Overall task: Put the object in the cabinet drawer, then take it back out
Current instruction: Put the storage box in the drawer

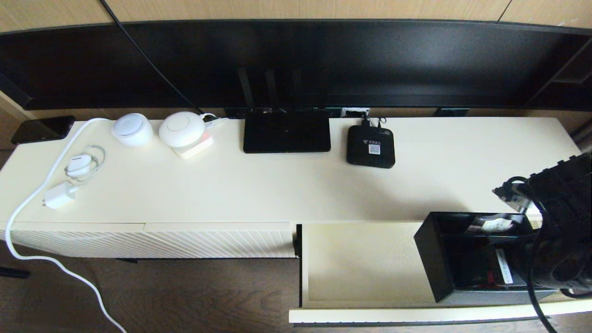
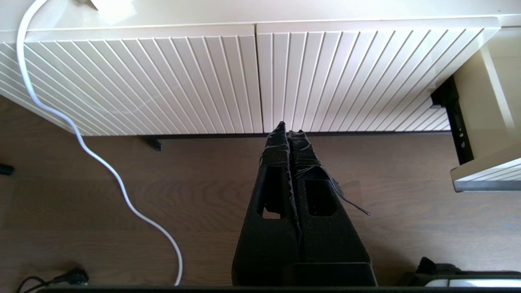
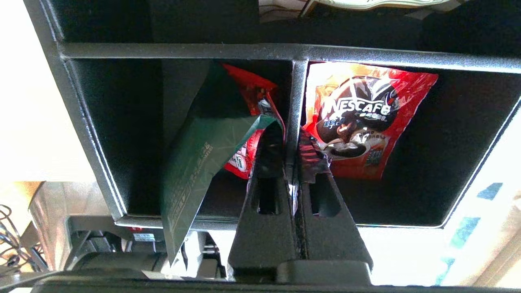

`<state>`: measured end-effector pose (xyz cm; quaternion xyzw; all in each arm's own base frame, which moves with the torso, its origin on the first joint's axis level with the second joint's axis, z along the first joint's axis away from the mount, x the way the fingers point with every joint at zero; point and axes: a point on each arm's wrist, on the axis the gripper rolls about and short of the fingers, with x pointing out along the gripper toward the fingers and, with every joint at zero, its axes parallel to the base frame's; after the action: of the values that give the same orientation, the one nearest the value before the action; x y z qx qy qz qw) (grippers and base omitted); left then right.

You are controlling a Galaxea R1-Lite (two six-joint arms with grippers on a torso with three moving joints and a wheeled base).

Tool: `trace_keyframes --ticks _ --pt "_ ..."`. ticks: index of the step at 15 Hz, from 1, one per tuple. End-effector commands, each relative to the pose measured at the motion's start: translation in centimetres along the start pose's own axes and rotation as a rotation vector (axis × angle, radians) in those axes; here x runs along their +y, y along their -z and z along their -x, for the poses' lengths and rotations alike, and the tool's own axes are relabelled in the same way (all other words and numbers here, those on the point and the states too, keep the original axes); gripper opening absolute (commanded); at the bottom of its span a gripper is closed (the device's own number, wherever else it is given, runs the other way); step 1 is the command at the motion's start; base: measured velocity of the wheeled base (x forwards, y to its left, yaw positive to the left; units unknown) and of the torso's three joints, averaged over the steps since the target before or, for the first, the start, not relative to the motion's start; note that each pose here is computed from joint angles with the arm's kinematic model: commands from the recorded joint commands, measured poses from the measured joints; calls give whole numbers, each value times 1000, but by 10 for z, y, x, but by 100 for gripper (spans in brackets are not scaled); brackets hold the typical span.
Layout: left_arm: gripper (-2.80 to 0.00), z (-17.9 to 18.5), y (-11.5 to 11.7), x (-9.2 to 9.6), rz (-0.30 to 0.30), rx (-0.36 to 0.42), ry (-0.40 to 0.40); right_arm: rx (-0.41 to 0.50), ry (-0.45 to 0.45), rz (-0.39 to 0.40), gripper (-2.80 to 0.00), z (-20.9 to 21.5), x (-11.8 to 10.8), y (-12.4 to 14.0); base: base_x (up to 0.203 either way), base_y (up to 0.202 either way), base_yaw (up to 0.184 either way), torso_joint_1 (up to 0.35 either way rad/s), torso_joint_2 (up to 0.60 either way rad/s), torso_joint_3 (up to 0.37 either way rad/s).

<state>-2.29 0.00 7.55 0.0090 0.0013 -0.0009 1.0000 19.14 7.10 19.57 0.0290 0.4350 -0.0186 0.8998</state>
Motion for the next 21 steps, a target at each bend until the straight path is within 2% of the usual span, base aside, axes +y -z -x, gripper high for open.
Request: trace_keyframes --ticks 1,5,11,14,21 --pt "-280 0 0 0 0 2 0 33 12 9 -280 -16 7 -3 0 0 0 0 0 0" --pt "-280 0 0 0 0 2 0 33 13 7 -280 -37 15 -11 0 0 0 0 0 0" --pt "-280 0 0 0 0 2 0 -21 8 -14 -280 -58 22 -26 0 0 0 0 0 0" --pt "-280 0 0 0 0 2 0 -39 3 -16 -280 -57 22 -27 0 0 0 0 0 0" --pt "-280 0 0 0 0 2 0 16 18 14 -280 -58 16 -5 0 0 0 0 0 0"
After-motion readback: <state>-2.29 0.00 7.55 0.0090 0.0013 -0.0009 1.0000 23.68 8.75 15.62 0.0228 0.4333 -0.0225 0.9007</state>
